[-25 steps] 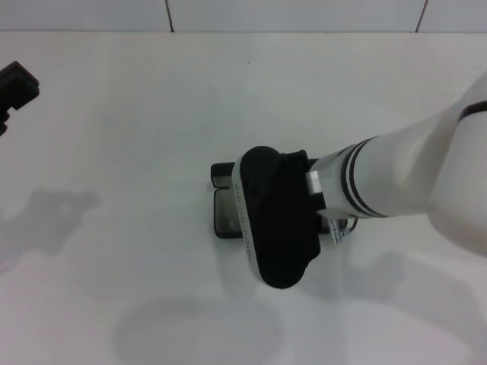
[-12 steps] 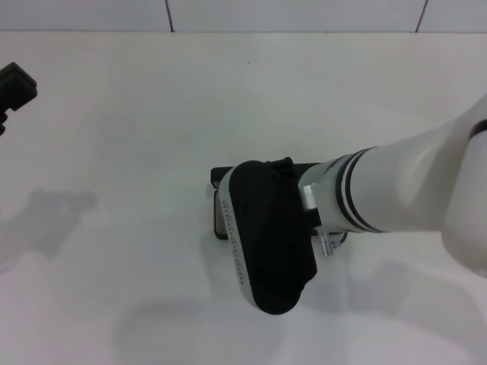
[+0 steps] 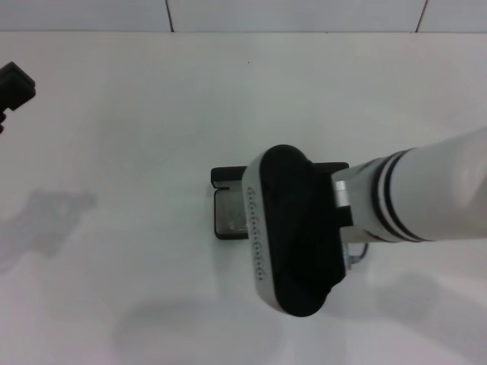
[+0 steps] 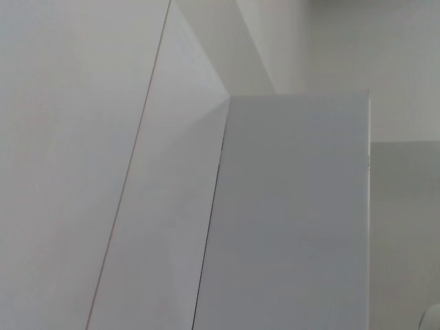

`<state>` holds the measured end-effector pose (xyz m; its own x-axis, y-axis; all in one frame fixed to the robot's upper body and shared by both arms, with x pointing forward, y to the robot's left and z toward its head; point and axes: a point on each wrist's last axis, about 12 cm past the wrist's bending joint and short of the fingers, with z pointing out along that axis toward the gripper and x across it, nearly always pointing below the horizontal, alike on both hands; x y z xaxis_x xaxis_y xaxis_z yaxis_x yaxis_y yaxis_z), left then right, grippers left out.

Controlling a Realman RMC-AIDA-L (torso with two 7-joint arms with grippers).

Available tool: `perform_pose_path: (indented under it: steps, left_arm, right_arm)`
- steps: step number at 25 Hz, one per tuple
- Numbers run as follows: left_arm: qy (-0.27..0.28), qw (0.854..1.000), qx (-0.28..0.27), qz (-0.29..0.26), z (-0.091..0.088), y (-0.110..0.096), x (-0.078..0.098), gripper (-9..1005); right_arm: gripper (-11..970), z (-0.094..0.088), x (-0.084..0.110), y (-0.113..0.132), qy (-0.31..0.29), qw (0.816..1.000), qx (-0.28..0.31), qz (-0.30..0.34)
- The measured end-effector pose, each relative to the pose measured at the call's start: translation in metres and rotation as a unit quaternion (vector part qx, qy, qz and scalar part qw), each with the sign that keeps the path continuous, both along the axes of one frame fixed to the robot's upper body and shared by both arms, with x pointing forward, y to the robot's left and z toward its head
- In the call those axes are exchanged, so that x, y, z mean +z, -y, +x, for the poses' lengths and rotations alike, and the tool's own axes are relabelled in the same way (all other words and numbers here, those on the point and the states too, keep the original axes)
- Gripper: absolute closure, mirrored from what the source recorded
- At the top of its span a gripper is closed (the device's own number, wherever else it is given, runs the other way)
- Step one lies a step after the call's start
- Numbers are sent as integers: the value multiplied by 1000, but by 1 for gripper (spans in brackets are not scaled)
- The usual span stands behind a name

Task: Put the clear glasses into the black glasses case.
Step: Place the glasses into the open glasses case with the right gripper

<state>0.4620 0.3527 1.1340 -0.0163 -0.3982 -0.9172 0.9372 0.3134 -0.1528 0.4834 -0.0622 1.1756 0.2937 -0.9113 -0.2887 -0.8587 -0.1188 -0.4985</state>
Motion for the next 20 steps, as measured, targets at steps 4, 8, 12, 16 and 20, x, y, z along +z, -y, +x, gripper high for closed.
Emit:
perform_pose_path:
  steps: [4,8,12,16,20]
  left_arm:
    - [-3,1000,1,-1,-1,0,-1,937]
    - [-6,1000,3,-1,-4,-1,-2,937]
    - [-6,1000,3,-1,-3,-2,-2,937]
    - [-3,1000,1,-1,-1,0,-1,937]
    - [-4,1000,1,-2,-1,0,-1,937]
  right_arm:
    - [641,-3,2,14,-29,999,-28,-19]
    - [645,1,2,27,-43,997,-63,-22]
    - [649,8,0,36,-47,995,-89,-25]
    - [735,12,-3,42,-49,993,-102,-38]
    - [842,17,-9,47,-39,991,-112,-58]
